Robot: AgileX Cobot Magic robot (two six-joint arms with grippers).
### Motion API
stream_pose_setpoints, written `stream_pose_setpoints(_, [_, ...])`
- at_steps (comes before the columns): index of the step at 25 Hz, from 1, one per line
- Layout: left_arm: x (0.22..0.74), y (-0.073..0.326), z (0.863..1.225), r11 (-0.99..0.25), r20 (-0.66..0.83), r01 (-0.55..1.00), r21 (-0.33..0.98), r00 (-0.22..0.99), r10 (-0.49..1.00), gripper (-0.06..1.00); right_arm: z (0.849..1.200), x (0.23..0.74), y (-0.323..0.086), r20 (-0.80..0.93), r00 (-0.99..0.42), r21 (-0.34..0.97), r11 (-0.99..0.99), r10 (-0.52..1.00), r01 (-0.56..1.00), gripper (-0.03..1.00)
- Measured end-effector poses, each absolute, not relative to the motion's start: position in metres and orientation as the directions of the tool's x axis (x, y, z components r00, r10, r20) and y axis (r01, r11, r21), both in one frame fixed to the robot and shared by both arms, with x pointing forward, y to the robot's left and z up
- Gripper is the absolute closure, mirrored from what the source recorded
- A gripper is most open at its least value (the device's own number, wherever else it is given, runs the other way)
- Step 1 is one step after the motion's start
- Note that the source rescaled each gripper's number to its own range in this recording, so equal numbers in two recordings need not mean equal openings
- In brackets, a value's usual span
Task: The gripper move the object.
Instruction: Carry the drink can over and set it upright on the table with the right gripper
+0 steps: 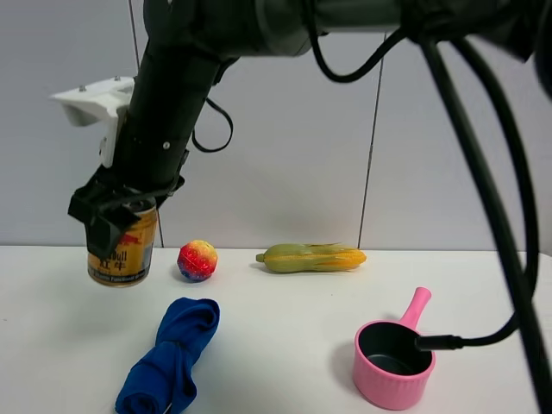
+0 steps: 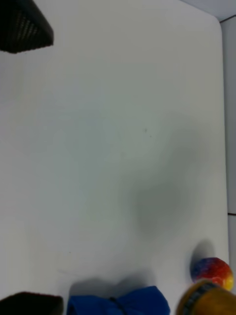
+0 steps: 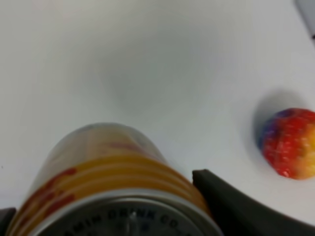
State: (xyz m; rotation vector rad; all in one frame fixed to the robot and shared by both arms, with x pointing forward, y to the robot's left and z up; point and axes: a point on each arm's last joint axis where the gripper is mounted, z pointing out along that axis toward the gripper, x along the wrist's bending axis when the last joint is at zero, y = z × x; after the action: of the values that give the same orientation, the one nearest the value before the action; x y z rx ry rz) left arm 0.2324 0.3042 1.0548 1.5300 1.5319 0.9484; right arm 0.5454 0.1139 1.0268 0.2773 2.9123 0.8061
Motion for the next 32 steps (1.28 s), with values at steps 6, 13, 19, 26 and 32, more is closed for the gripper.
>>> stream_pose_setpoints(6, [0.232, 0.304, 1.055, 0.007, -0.01, 0.437, 0.9, 0.005, 1.0, -0.06, 0.999, 0.539, 0.132, -0.054, -0.99, 0.521, 0.849, 0.134, 0.087, 0.97])
stream_pose_setpoints(13, [0.232, 0.304, 1.055, 0.007, -0.01, 0.437, 0.9, 0.005, 1.0, -0.06, 0.967, 0.538, 0.141, -0.053, -0.993, 0.49, 0.869, 0.108, 0.068, 0.97])
stream_pose_setpoints(19, [0.232, 0.304, 1.055, 0.006, -0.009, 0.437, 0.9, 0.005, 1.0, -0.06, 0.952, 0.542, 0.143, -0.072, -0.992, 0.473, 0.879, 0.105, 0.059, 0.97])
stream_pose_setpoints(26, [0.232, 0.304, 1.055, 0.006, -0.009, 0.437, 0.9, 0.005, 1.0, -0.06, 0.93, 0.545, 0.146, -0.07, -0.992, 0.46, 0.886, 0.108, 0.064, 0.97])
stream_pose_setpoints(32, [0.232, 0.304, 1.055, 0.006, -0.009, 0.437, 0.9, 0.005, 1.0, -0.06, 0.922, 0.546, 0.147, -0.07, -0.992, 0.455, 0.888, 0.103, 0.06, 0.97])
